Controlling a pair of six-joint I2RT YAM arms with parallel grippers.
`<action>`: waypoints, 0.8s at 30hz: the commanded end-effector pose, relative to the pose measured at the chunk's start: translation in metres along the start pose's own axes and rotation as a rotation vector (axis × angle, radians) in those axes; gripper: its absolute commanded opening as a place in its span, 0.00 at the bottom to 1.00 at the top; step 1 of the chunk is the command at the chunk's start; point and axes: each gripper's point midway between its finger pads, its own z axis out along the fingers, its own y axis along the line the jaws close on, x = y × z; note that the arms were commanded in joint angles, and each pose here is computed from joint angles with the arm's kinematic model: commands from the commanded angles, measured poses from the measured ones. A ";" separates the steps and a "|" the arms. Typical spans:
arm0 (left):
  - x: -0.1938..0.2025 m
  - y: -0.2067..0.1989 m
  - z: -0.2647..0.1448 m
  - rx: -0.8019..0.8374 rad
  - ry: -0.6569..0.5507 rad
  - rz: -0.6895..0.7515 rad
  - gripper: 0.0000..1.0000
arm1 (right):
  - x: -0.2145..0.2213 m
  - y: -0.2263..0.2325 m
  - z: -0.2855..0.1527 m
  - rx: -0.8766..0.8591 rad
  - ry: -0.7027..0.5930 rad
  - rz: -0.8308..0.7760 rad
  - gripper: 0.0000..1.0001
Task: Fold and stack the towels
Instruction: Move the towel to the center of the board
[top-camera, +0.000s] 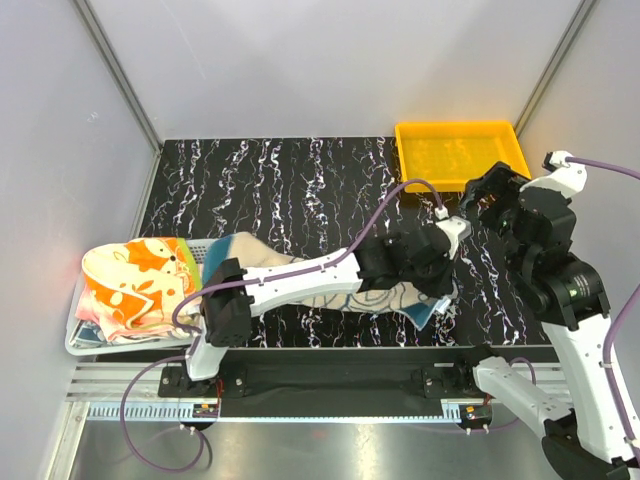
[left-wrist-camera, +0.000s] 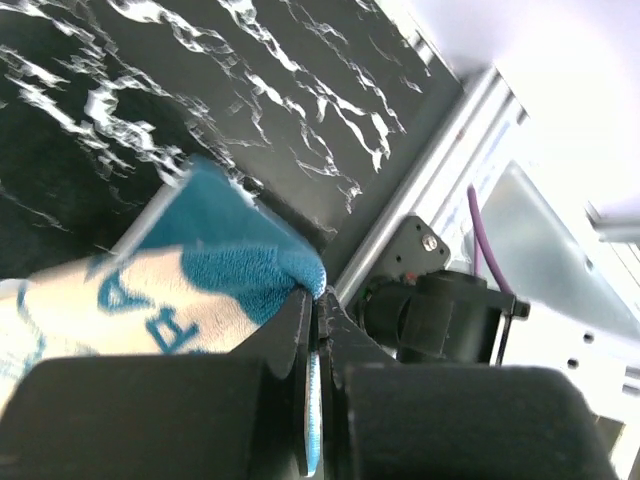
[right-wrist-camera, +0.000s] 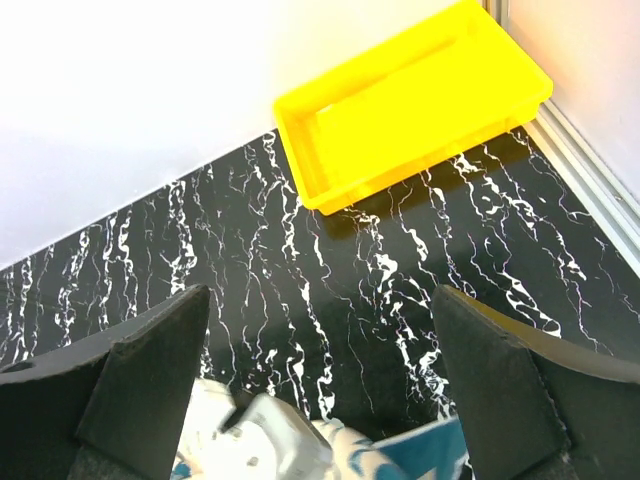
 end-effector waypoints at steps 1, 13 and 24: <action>0.015 -0.025 -0.008 0.138 0.029 -0.007 0.00 | 0.009 -0.004 0.003 0.017 0.021 -0.019 1.00; 0.148 0.012 -0.048 0.078 0.101 -0.214 0.00 | 0.077 0.051 0.053 -0.184 0.232 -0.084 0.97; 0.093 0.151 -0.185 -0.681 -0.318 -0.429 0.63 | 0.178 0.159 0.094 -0.575 0.481 -0.155 0.86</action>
